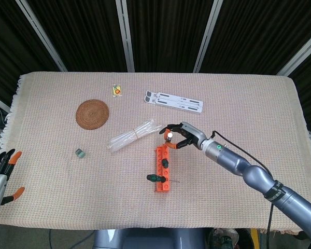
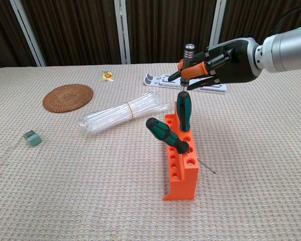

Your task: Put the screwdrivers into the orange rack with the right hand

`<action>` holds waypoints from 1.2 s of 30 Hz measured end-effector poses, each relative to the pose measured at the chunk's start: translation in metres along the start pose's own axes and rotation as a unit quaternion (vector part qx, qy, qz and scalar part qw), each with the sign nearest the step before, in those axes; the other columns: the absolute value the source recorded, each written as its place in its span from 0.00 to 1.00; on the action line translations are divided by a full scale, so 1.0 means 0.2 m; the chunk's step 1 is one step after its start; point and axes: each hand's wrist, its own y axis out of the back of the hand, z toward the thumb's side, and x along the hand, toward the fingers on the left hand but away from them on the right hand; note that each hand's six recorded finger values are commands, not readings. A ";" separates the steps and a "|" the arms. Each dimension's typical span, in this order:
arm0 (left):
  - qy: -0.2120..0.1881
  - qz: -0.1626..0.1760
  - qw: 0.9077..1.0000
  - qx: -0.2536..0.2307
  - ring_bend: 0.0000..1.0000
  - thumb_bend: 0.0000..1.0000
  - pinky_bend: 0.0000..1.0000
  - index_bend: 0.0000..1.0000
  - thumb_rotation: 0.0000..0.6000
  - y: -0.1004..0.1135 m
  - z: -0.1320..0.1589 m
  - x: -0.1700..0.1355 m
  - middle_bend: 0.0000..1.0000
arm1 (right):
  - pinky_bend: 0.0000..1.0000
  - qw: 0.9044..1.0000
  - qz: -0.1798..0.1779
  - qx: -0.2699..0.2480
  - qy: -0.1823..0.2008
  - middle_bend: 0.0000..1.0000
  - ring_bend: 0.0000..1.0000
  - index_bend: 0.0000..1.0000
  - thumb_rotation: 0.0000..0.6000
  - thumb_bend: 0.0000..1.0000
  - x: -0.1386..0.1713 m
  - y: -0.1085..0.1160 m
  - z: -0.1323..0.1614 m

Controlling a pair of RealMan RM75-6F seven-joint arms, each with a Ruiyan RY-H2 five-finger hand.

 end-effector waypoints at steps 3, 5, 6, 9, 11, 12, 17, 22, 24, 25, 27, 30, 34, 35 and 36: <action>0.002 0.001 1.000 0.000 0.00 0.21 0.00 0.00 1.00 0.00 -0.01 0.00 0.00 | 0.00 1.000 -0.001 0.005 -0.001 0.26 0.00 0.67 1.00 0.43 -0.02 -0.01 -0.02; 0.002 0.001 1.000 0.000 0.00 0.21 0.00 0.00 1.00 0.00 -0.01 0.00 0.00 | 0.00 1.000 -0.001 0.008 -0.002 0.26 0.00 0.67 1.00 0.42 -0.03 -0.02 -0.03; 0.002 0.001 1.000 0.000 0.00 0.21 0.00 0.00 1.00 0.00 -0.01 -0.01 0.00 | 0.00 1.000 -0.002 0.010 -0.003 0.26 0.00 0.66 1.00 0.42 -0.04 -0.03 -0.03; 0.003 0.000 1.000 -0.001 0.00 0.21 0.00 0.00 1.00 0.00 -0.01 -0.01 0.00 | 0.00 1.000 -0.004 0.016 -0.005 0.26 0.00 0.65 1.00 0.42 -0.06 -0.04 -0.04; 0.004 0.000 1.000 -0.002 0.00 0.21 0.00 0.00 1.00 -0.01 -0.02 -0.01 0.00 | 0.00 1.000 -0.007 0.020 -0.008 0.25 0.00 0.64 1.00 0.41 -0.07 -0.03 -0.05; 0.004 -0.001 1.000 -0.002 0.00 0.21 0.00 0.00 1.00 -0.01 -0.02 -0.01 0.00 | 0.00 1.000 -0.009 0.021 -0.009 0.25 0.00 0.64 1.00 0.41 -0.07 -0.03 -0.06; 0.005 -0.002 1.000 -0.003 0.00 0.21 0.00 0.00 1.00 -0.02 -0.02 -0.01 0.00 | 0.00 0.999 -0.018 0.026 -0.015 0.24 0.00 0.61 1.00 0.40 -0.09 -0.02 -0.08; 0.005 -0.002 1.000 -0.003 0.00 0.21 0.00 0.00 1.00 -0.02 -0.02 0.00 0.00 | 0.00 0.999 -0.020 0.030 -0.022 0.23 0.00 0.58 1.00 0.39 -0.10 -0.02 -0.10; 0.004 -0.002 1.000 -0.004 0.00 0.21 0.00 0.00 1.00 -0.02 -0.02 0.00 0.00 | 0.00 0.999 -0.021 0.034 -0.023 0.22 0.00 0.57 1.00 0.38 -0.10 -0.01 -0.10; 0.004 -0.002 1.000 -0.004 0.00 0.21 0.00 0.00 1.00 -0.02 -0.02 0.00 0.00 | 0.00 0.999 -0.020 0.035 -0.024 0.22 0.00 0.56 1.00 0.38 -0.09 -0.01 -0.10; 0.004 -0.002 1.000 -0.004 0.00 0.21 0.00 0.00 1.00 -0.02 -0.02 0.00 0.00 | 0.00 0.999 -0.018 0.037 -0.025 0.22 0.00 0.56 1.00 0.38 -0.09 -0.02 -0.10; 0.004 -0.002 1.000 -0.004 0.00 0.21 0.00 0.00 1.00 -0.02 -0.02 0.00 0.00 | 0.00 0.999 -0.016 0.038 -0.026 0.22 0.00 0.56 1.00 0.38 -0.09 -0.03 -0.10; 0.003 -0.001 1.000 -0.005 0.00 0.21 0.00 0.00 1.00 -0.02 -0.02 0.00 0.00 | 0.00 0.999 -0.014 0.038 -0.026 0.21 0.00 0.55 1.00 0.38 -0.08 -0.04 -0.10; 0.003 -0.001 1.000 -0.005 0.00 0.21 0.00 0.00 1.00 -0.01 -0.02 0.00 0.00 | 0.00 0.999 -0.013 0.038 -0.026 0.21 0.00 0.54 1.00 0.38 -0.08 -0.04 -0.10; 0.004 -0.001 1.000 -0.005 0.00 0.21 0.00 0.00 1.00 -0.01 -0.02 0.00 0.00 | 0.00 0.999 -0.013 0.038 -0.027 0.20 0.00 0.52 1.00 0.37 -0.08 -0.04 -0.10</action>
